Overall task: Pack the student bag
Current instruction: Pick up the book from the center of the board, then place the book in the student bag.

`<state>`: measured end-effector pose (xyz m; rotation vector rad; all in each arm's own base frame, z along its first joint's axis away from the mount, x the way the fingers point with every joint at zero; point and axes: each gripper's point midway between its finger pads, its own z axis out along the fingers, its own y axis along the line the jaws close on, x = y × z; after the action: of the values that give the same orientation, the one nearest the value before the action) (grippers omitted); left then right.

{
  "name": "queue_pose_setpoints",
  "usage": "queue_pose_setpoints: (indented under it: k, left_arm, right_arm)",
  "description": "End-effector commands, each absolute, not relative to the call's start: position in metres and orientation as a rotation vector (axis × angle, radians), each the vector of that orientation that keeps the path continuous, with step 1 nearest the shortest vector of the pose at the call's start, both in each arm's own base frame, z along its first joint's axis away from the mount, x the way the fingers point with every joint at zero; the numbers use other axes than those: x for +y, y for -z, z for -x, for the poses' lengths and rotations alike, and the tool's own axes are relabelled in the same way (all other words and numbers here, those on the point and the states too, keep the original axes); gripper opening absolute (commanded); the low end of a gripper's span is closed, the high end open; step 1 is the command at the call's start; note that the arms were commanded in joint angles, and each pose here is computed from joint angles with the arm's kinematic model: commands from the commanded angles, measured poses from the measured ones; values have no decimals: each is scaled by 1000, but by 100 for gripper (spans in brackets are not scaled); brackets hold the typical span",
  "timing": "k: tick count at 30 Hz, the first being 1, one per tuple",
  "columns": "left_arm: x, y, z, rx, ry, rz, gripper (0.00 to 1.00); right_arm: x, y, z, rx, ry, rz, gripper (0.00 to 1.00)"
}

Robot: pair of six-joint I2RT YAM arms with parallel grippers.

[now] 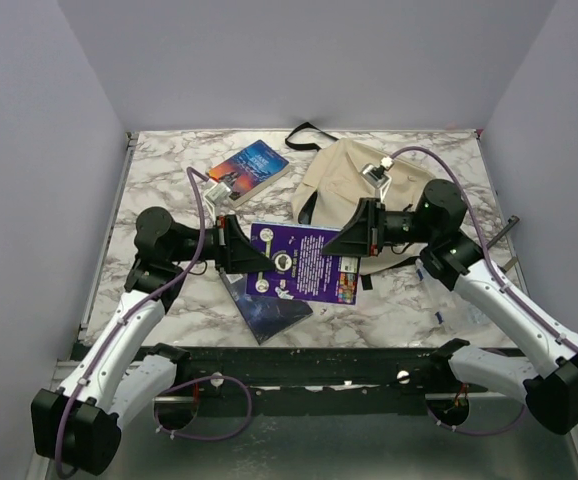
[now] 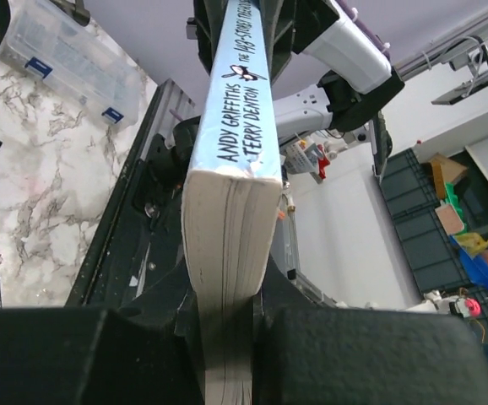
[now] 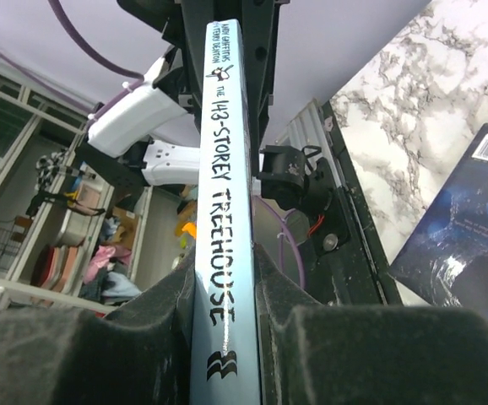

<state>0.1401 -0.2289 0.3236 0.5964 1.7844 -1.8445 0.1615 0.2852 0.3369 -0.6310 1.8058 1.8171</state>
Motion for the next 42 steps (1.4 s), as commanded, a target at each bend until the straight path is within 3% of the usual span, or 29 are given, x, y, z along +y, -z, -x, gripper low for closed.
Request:
queue_pose_setpoints:
  k: [1, 3, 6, 9, 10, 13, 16, 25, 28, 31, 38, 40, 42]
  left_arm:
    - [-230, -334, -151, 1714, 1820, -535, 0]
    - [-225, -329, -166, 1723, 1756, -440, 0]
    - [-207, -308, -201, 1822, 1497, -251, 0]
    - [-178, -289, -226, 1953, 1158, -78, 0]
    - [-167, -286, -233, 1969, 1064, -37, 0]
    - [-146, -272, -242, 2036, 897, 70, 0]
    - [-135, -263, -245, 2076, 831, 158, 0]
    - [-137, -247, -248, 2136, 867, 286, 0]
    - [-141, -245, -249, 2154, 888, 291, 0]
    - [-145, -241, -248, 2174, 917, 294, 0]
    - [-164, -225, -241, 2234, 1082, 322, 0]
    - [-171, -221, -239, 2239, 1148, 339, 0]
    - [-180, -218, -238, 2240, 1238, 363, 0]
  right_arm:
    - [279, -323, -192, 1926, -1548, 531, 4]
    - [263, -304, -219, 2027, -1298, 397, 23]
    - [233, -284, -243, 2106, -1001, 271, 65]
    - [208, -271, -257, 2136, -790, 222, 89]
    - [202, -265, -260, 2149, -734, 221, 91]
    - [182, -243, -275, 2195, -527, 271, 90]
    - [178, -221, -285, 2240, -416, 369, 79]
    - [188, -178, -303, 2211, 183, 731, 70]
    - [183, -169, -315, 2199, 380, 765, 57]
    - [174, -159, -329, 2204, 561, 734, 52]
    - [177, -169, -356, 2104, 670, 594, 58]
    - [185, -178, -362, 2077, 623, 541, 52]
    - [190, -186, -368, 2054, 593, 504, 38]
